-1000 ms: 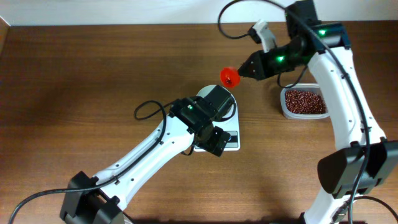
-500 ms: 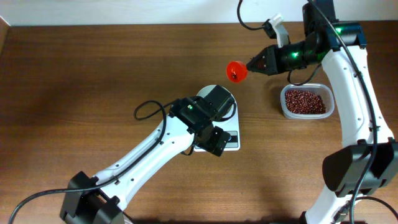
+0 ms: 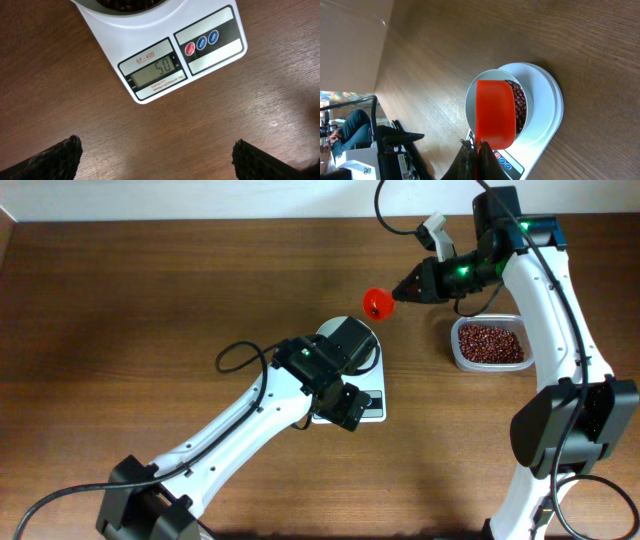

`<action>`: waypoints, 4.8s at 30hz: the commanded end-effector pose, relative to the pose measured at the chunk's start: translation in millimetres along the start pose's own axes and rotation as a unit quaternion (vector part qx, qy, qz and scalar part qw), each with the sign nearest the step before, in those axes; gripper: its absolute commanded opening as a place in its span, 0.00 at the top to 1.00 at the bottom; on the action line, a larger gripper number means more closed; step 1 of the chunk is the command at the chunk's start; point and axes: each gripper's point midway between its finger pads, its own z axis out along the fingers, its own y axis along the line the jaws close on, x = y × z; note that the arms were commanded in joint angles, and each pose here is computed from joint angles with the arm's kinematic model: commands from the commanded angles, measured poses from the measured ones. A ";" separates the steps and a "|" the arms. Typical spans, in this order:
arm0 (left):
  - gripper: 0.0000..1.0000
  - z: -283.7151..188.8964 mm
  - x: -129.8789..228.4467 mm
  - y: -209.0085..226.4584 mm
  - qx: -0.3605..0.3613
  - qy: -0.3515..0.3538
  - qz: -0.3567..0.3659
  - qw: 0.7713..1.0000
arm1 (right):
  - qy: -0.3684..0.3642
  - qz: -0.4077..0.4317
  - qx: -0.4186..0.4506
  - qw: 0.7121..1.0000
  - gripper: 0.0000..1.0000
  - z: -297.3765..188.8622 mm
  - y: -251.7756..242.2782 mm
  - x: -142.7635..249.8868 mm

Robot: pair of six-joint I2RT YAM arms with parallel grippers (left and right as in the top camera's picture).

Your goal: Scoop item into bowl and weigh 50g on scale

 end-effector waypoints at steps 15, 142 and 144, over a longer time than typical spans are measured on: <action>0.01 -1.5 -3.2 1.8 -0.003 -0.004 0.003 1.000 | 0.001 0.003 0.003 1.000 0.96 -0.2 -4.1 -1.1; 0.01 -1.5 -3.2 1.8 -0.003 -0.004 0.003 1.000 | 0.046 0.323 0.357 0.875 0.96 -103.1 -227.7 101.1; 0.01 -1.6 -3.3 1.8 -0.003 -0.004 0.003 1.000 | 0.033 0.330 0.341 0.879 0.96 -105.1 -230.5 99.6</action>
